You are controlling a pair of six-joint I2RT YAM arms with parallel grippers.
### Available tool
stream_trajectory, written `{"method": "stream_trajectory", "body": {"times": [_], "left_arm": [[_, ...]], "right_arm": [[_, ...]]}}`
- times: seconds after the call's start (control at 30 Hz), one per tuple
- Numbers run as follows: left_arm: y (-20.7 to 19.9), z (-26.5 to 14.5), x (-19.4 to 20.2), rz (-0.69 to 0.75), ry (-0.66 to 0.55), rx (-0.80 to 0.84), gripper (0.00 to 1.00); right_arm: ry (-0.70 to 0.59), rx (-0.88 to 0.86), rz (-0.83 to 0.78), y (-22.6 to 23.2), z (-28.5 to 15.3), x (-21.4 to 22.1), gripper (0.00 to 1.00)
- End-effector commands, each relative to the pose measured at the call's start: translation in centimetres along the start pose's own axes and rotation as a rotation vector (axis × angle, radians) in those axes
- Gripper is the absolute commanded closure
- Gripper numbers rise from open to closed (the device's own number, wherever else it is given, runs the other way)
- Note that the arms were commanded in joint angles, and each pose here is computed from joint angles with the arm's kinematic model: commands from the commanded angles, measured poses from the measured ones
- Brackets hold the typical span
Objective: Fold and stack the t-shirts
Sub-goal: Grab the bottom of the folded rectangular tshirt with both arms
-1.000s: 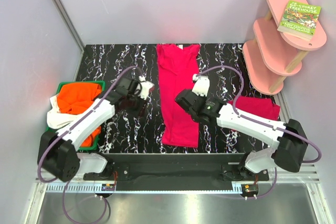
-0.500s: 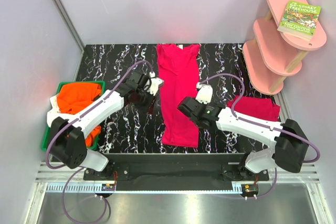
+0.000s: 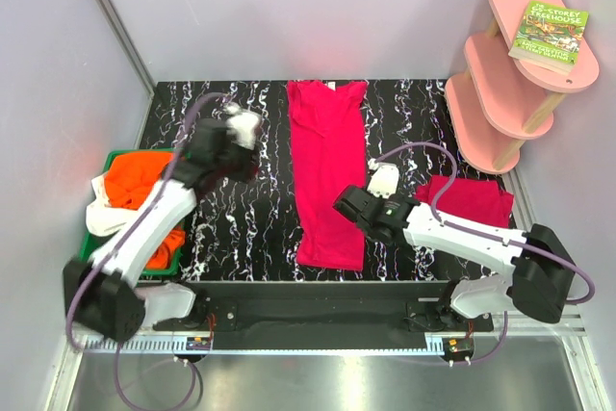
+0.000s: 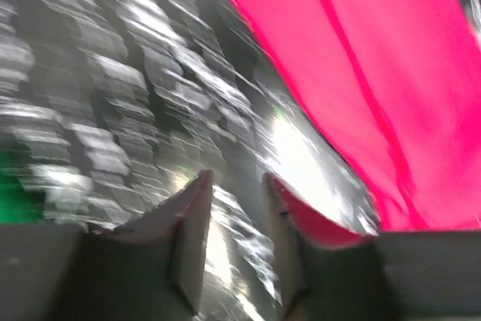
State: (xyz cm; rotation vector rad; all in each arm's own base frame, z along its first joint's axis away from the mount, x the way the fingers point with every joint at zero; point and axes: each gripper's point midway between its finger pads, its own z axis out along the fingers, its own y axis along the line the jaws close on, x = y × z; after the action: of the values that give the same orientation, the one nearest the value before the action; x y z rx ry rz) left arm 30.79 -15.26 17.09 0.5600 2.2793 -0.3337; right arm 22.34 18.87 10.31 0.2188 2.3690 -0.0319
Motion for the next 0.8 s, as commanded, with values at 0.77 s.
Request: {"method": "stream_trajectory", "body": {"times": [0.77], "left_arm": [[14.9,0.7,3.5,-0.04,-0.757,-0.358,0.01]], "right_arm": [[-0.112,0.017,-0.004,1.2,-3.4,-6.4,0.6]]}}
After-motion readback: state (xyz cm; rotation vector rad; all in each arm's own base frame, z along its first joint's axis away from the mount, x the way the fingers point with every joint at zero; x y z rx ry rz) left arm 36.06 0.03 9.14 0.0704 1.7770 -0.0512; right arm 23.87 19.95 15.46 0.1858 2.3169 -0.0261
